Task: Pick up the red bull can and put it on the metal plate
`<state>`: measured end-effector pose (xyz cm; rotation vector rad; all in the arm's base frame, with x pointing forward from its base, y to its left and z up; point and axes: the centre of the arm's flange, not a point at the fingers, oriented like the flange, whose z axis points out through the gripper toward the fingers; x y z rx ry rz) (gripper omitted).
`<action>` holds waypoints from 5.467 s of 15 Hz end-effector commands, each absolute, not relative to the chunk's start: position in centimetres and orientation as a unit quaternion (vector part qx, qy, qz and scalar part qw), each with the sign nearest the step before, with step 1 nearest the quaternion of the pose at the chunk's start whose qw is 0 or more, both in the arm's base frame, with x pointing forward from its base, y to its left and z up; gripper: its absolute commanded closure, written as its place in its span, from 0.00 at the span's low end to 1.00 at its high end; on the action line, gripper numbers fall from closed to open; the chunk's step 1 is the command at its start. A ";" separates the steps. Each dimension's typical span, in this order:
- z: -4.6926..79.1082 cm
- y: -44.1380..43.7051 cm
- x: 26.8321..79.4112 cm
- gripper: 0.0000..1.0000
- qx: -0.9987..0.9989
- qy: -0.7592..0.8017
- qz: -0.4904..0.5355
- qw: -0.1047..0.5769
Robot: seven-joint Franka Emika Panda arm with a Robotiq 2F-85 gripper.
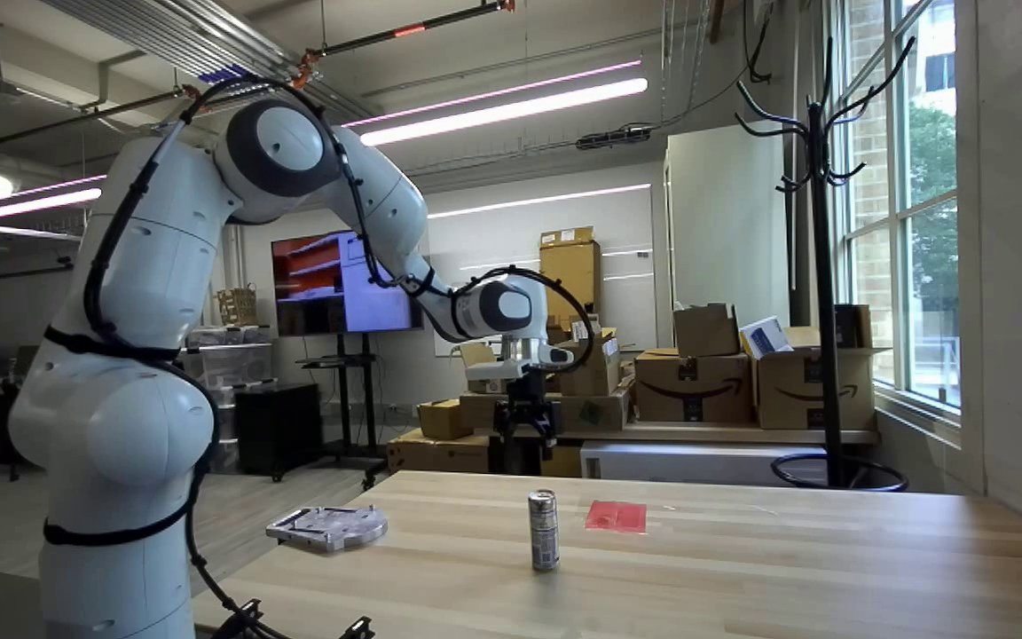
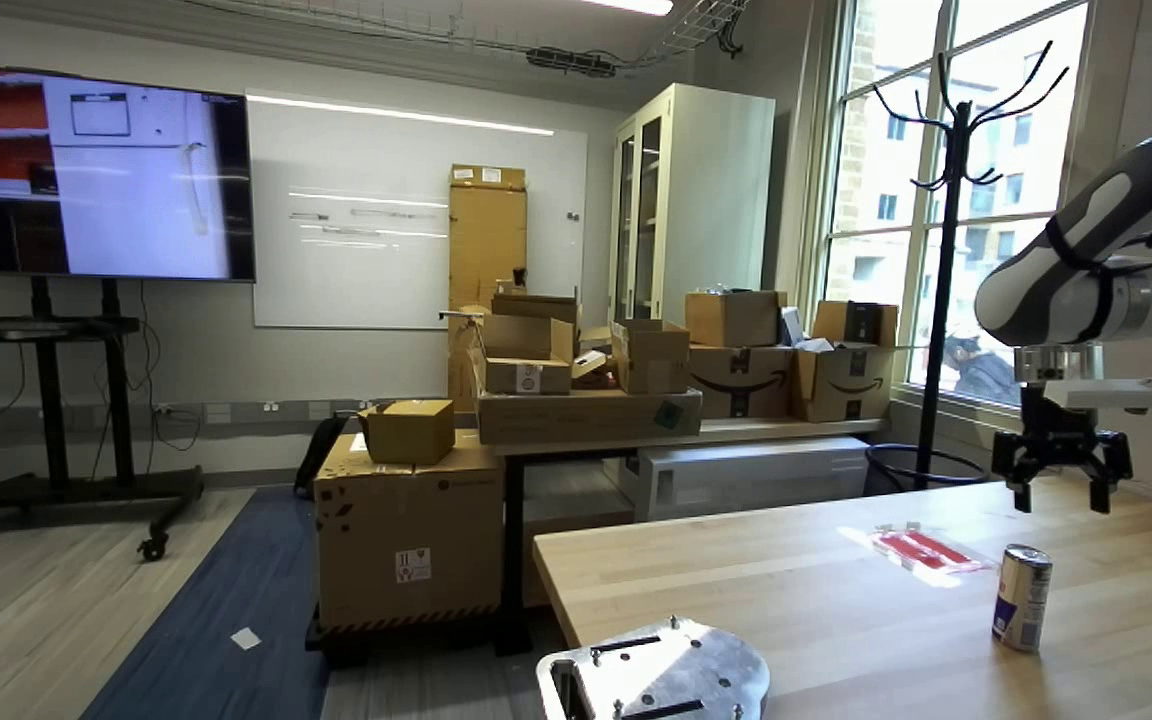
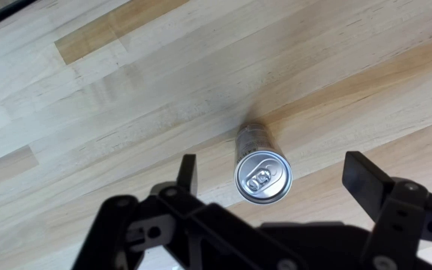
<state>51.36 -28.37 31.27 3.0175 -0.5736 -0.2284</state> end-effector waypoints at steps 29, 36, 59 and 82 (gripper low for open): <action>21.2 -30.6 56.8 0.00 0.974 -0.205 -0.093 0.015; 22.2 -29.9 56.2 0.00 0.975 -0.200 -0.091 0.014; 21.2 -29.5 54.7 0.67 0.975 -0.196 -0.102 0.010; 40.7 -3.0 60.1 0.67 0.994 0.075 -0.005 0.081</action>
